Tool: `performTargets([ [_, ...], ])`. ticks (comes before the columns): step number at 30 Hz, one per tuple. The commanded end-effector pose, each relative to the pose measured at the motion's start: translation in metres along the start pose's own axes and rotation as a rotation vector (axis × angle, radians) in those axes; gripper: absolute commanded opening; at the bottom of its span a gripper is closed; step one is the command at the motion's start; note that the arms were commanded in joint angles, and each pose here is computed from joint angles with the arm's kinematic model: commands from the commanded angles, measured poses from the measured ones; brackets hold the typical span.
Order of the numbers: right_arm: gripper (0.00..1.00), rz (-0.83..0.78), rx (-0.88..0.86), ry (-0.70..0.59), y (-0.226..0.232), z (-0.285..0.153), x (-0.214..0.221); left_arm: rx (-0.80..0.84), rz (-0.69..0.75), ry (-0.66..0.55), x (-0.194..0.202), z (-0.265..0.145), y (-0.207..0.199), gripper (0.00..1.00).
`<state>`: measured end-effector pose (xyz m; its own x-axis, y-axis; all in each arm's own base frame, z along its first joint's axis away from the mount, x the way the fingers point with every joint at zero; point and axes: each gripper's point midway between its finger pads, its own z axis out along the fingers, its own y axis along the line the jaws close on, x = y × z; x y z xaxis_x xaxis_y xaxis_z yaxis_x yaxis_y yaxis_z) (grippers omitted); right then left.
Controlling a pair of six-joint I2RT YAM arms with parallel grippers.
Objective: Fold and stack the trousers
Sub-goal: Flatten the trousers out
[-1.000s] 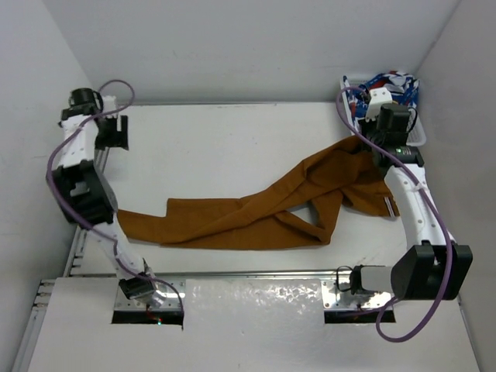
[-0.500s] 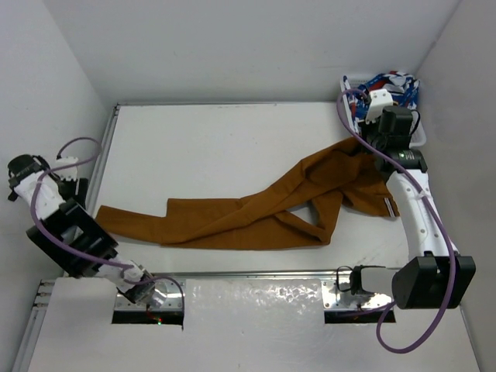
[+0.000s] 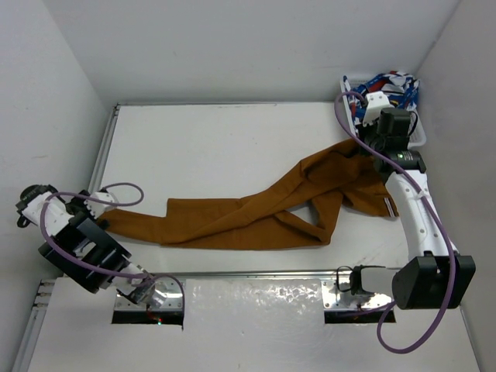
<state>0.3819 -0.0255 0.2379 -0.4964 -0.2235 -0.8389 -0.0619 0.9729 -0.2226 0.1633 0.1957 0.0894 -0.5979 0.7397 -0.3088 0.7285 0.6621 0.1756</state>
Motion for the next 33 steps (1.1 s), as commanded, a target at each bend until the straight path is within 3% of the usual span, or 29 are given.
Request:
performTargets([
  [1,0.0,-0.005,-0.012,-0.073,0.002,-0.01,-0.019,-0.086,0.296,-0.015,-0.009,0.017,0.03,0.8],
  [7,0.0,0.003,-0.031,-0.075,0.006,-0.009,-0.018,-0.185,0.263,-0.025,-0.015,0.038,0.047,0.78],
  [15,0.0,-0.006,-0.04,-0.076,0.007,-0.011,-0.017,-0.156,0.289,-0.078,-0.029,0.036,0.041,0.81],
  [18,0.0,-0.008,-0.041,-0.072,0.007,-0.01,-0.015,-0.198,0.253,-0.117,-0.039,0.024,0.055,0.88],
  [19,0.0,-0.009,-0.04,-0.073,0.007,-0.011,-0.016,-0.209,0.245,-0.127,-0.042,0.022,0.06,0.99],
  [24,0.0,-0.008,-0.049,-0.076,0.009,-0.009,-0.017,-0.211,0.27,-0.023,-0.031,0.042,0.061,1.0],
  [28,0.0,-0.009,-0.05,-0.074,0.009,-0.009,-0.017,-0.143,0.268,-0.021,-0.029,0.05,0.046,0.98],
  [29,0.0,-0.011,-0.047,-0.077,0.008,-0.01,-0.018,-0.114,0.29,-0.01,-0.028,0.053,0.04,0.95],
  [31,0.0,-0.014,-0.044,-0.076,0.007,-0.01,-0.019,-0.059,0.289,0.044,-0.018,0.056,0.03,0.62],
  [32,0.0,-0.015,-0.042,-0.079,0.007,-0.011,-0.02,-0.047,0.274,0.06,-0.015,0.059,0.028,0.38],
  [33,0.0,-0.015,-0.041,-0.082,0.006,-0.011,-0.021,-0.045,0.264,0.09,-0.01,0.057,0.028,0.0],
])
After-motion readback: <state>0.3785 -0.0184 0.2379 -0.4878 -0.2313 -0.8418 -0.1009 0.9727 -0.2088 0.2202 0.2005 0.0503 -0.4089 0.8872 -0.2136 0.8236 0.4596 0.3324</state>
